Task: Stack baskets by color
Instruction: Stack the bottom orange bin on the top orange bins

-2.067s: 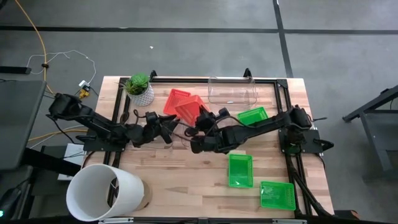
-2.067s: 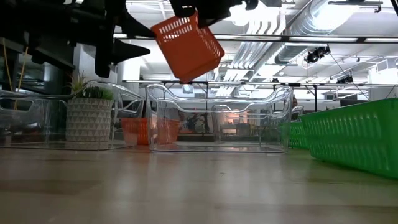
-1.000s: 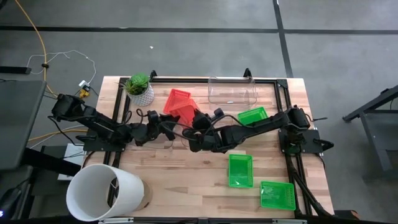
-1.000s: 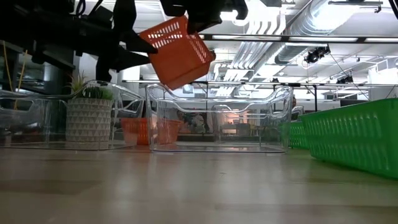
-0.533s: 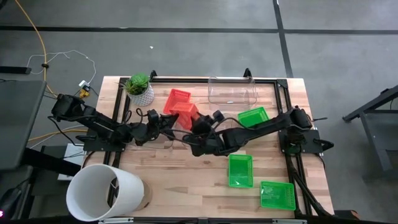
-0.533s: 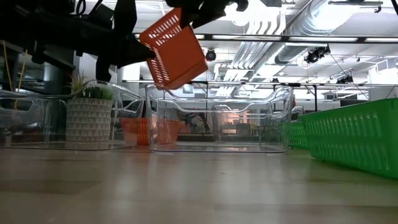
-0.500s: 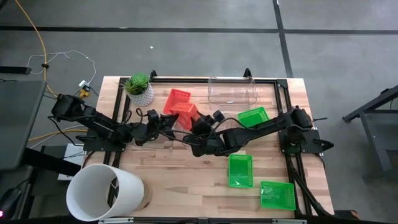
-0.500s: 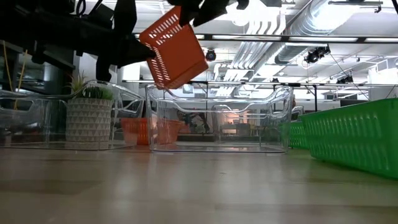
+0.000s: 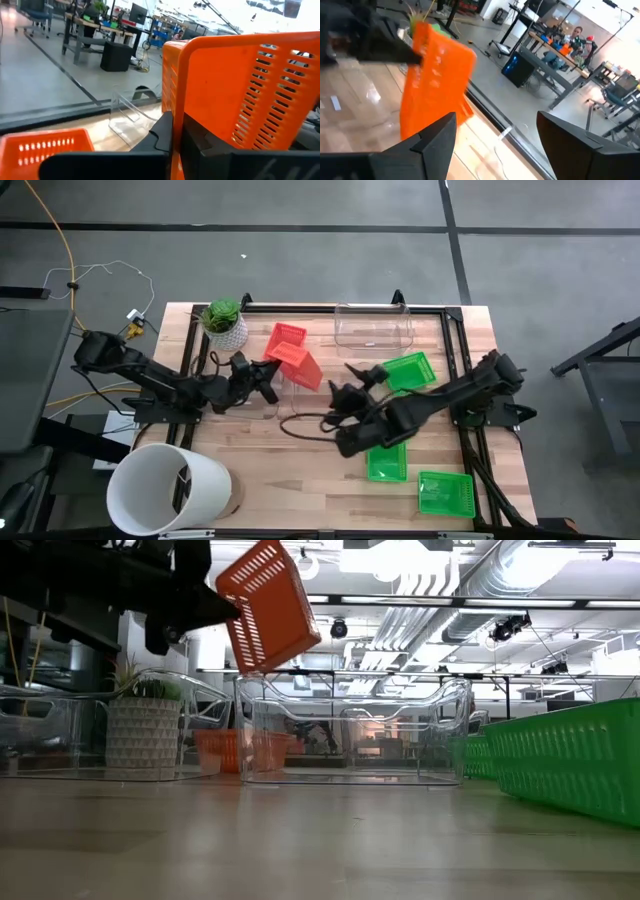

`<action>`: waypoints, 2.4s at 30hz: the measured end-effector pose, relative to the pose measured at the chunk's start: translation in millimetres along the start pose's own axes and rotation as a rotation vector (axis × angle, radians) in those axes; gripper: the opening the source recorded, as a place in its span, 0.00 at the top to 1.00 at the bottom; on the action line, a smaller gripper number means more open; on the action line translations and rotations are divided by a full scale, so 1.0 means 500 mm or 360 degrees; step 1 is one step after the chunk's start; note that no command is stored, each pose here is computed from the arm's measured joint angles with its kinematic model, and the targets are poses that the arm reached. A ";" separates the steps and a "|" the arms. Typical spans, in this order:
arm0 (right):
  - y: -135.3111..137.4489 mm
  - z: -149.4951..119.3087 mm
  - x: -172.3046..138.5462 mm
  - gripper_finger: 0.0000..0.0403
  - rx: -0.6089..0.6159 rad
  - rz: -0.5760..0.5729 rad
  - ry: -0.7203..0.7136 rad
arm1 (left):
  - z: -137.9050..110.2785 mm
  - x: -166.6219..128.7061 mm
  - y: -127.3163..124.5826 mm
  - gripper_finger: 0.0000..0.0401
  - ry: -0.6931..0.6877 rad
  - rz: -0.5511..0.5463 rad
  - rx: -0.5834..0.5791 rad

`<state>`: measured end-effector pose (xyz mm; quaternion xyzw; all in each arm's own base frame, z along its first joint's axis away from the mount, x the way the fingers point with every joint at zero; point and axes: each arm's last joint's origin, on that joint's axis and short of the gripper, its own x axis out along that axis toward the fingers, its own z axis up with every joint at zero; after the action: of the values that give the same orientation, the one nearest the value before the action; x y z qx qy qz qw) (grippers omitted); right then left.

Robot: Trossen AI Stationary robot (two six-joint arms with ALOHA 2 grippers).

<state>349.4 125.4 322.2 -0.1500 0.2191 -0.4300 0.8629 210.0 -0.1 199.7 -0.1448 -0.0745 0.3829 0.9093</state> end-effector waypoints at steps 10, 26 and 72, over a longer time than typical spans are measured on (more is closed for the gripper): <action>-0.107 -0.067 -0.072 0.35 0.0122 -0.0088 0.0167 | 0.140 -0.013 -0.001 1.00 0.0130 0.0083 0.0206; -0.171 -0.206 -0.027 0.51 0.0219 0.0935 0.0689 | 0.262 0.009 -0.013 1.00 0.0607 0.0225 0.0467; -0.220 -0.298 0.022 1.00 0.0396 0.1318 0.0417 | 0.175 0.368 0.204 1.00 0.1909 0.0830 -0.0012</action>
<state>205.4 41.6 240.3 0.1109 0.3148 -0.0870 0.9386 247.6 218.1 254.2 -0.3499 0.4820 0.4435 0.6697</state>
